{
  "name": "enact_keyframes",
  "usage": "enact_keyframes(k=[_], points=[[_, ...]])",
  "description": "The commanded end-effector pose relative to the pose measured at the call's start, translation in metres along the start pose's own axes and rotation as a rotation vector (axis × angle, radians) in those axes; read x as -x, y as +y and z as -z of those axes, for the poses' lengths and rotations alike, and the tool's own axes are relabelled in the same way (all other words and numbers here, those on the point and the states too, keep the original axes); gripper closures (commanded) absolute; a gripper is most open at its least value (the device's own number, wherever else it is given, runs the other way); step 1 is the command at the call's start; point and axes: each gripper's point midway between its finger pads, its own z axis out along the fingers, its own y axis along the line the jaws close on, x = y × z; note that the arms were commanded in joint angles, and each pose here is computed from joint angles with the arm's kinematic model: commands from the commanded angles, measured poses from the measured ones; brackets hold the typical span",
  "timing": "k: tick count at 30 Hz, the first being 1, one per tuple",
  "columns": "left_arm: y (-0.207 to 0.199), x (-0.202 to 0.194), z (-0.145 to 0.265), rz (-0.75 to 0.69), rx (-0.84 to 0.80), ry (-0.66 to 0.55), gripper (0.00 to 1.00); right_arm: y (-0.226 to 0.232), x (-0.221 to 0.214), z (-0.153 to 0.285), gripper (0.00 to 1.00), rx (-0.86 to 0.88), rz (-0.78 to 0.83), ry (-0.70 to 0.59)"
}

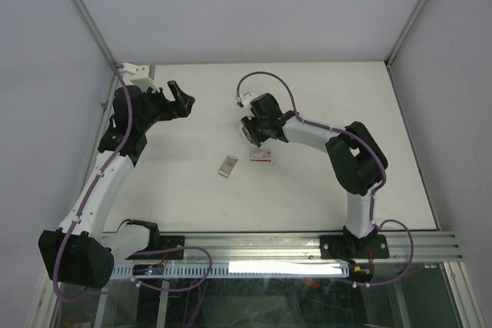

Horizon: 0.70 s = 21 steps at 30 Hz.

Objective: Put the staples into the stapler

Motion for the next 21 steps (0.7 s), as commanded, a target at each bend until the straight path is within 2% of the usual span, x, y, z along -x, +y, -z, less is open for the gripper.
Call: enact_keyframes(k=[1,7,10,13,16,21], points=[[-0.002,0.016,0.007,-0.031,-0.005,-0.065,0.01,-0.001,0.022,0.012,0.6,-0.016,0.014,-0.063],[-0.001,0.013,0.007,-0.022,0.0,-0.062,0.01,0.005,0.038,0.029,0.6,0.014,-0.016,-0.106],[-0.001,0.003,0.01,0.054,0.002,-0.049,0.02,0.006,0.05,0.049,0.59,0.016,-0.064,-0.138],[-0.011,-0.025,0.014,0.177,-0.064,-0.009,0.04,0.011,0.055,0.072,0.56,0.039,-0.143,-0.163],[-0.019,-0.069,0.011,0.261,-0.114,0.077,0.05,0.036,0.052,0.086,0.54,0.154,-0.217,-0.183],[-0.03,-0.129,0.012,0.317,-0.13,0.204,0.07,0.082,0.037,0.089,0.53,0.249,-0.185,-0.166]])
